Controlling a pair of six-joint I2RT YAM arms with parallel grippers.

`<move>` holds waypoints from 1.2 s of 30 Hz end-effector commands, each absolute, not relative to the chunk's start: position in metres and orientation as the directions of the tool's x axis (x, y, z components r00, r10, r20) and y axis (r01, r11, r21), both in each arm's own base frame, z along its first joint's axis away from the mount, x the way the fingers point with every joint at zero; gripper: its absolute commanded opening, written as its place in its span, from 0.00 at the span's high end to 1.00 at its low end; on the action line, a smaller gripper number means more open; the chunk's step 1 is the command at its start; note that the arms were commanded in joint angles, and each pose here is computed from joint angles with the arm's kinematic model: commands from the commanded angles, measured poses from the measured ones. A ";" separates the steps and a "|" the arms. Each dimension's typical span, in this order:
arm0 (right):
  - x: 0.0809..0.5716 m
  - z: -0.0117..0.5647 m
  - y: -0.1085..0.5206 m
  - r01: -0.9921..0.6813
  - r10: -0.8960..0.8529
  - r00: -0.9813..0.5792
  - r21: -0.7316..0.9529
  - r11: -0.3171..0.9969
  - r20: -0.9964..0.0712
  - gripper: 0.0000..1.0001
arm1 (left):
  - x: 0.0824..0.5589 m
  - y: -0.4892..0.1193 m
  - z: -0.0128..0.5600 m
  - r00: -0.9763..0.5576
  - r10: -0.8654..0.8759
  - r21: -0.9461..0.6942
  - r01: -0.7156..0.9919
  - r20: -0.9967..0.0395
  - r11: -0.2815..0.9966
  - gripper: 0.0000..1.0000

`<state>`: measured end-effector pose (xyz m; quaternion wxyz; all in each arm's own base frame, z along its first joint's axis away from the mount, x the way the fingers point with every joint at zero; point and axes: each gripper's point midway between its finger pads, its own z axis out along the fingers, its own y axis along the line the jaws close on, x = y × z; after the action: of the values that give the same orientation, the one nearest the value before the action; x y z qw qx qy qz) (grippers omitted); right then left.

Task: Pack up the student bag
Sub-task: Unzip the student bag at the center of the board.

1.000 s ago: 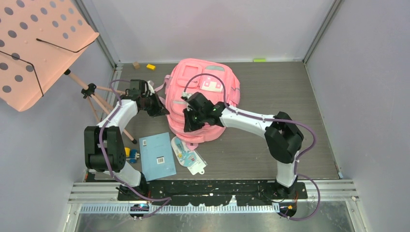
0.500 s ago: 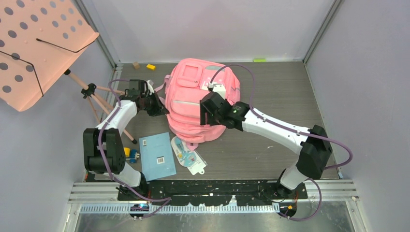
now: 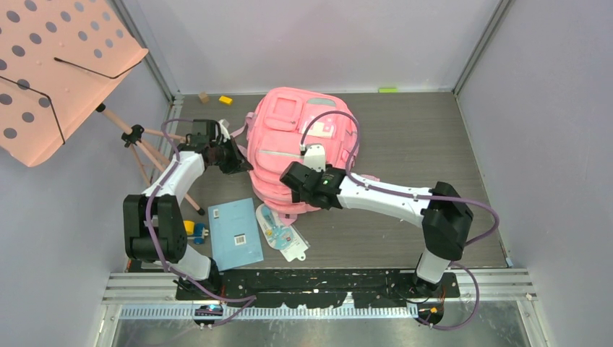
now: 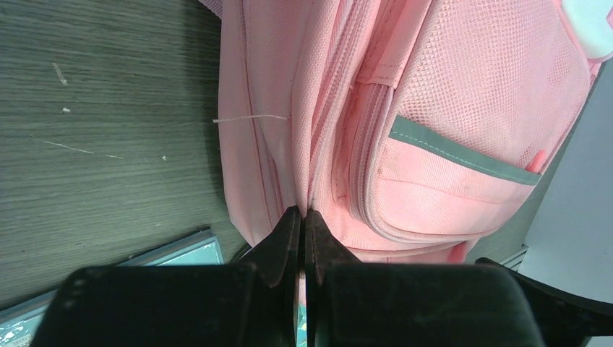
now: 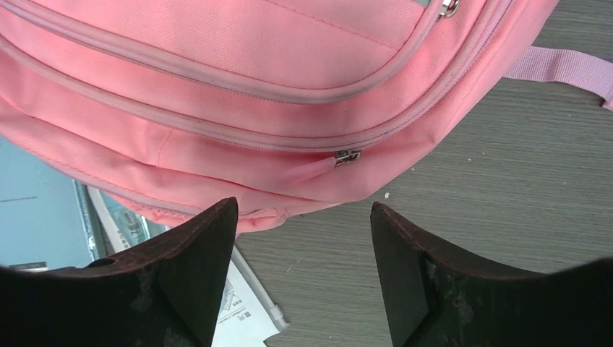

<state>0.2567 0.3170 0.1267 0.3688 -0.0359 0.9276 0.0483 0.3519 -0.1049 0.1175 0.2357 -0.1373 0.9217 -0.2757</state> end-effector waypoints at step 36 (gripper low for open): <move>0.281 0.127 0.312 0.016 -0.032 -0.633 -0.054 0.998 -0.774 0.81 | 0.359 -0.113 0.151 -0.816 -0.376 -0.618 -0.030 -0.439 0.786 1.00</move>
<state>0.2754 0.3214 0.1121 0.4029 -0.0267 0.9147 -0.0158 0.3509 -0.1054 0.1235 0.2431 -0.1343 0.9194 -0.2786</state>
